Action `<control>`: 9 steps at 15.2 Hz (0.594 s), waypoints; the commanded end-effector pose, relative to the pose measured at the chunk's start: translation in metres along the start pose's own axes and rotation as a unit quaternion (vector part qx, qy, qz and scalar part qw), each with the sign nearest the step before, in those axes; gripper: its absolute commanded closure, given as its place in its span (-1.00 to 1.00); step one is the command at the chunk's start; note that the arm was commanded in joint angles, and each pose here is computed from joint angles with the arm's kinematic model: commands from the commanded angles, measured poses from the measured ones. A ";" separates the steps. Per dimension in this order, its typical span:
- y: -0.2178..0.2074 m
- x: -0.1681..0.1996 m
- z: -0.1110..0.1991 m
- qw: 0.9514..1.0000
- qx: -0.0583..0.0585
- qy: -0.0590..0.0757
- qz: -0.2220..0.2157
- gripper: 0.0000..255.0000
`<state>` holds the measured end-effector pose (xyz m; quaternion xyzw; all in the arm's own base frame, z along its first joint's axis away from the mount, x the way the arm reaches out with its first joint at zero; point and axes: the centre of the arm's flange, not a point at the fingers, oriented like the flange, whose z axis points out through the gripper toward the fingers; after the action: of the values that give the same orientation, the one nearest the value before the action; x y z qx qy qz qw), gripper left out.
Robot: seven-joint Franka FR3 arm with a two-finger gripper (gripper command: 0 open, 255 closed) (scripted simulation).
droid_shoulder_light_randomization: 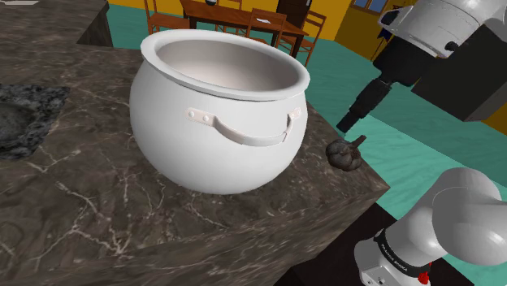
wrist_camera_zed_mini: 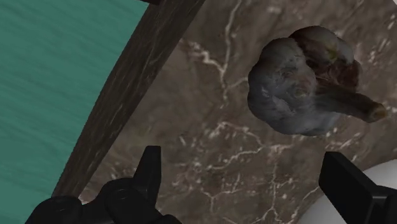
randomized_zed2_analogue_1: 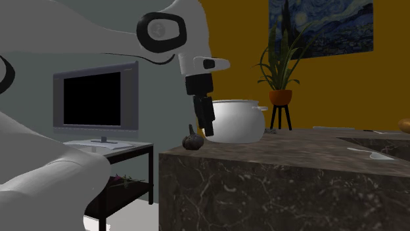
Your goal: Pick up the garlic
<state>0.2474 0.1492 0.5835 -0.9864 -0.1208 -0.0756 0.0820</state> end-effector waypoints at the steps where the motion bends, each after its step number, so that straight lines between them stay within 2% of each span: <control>1: -0.027 -0.008 -0.004 1.000 0.004 0.015 -0.023 -1.00; 3: -0.045 -0.015 -0.006 0.999 0.006 0.025 -0.040 -1.00; 9: -0.041 -0.020 0.025 0.999 0.006 0.025 -0.040 -1.00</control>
<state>0.2224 0.1876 0.5661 -0.9782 -0.1581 -0.1023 0.0880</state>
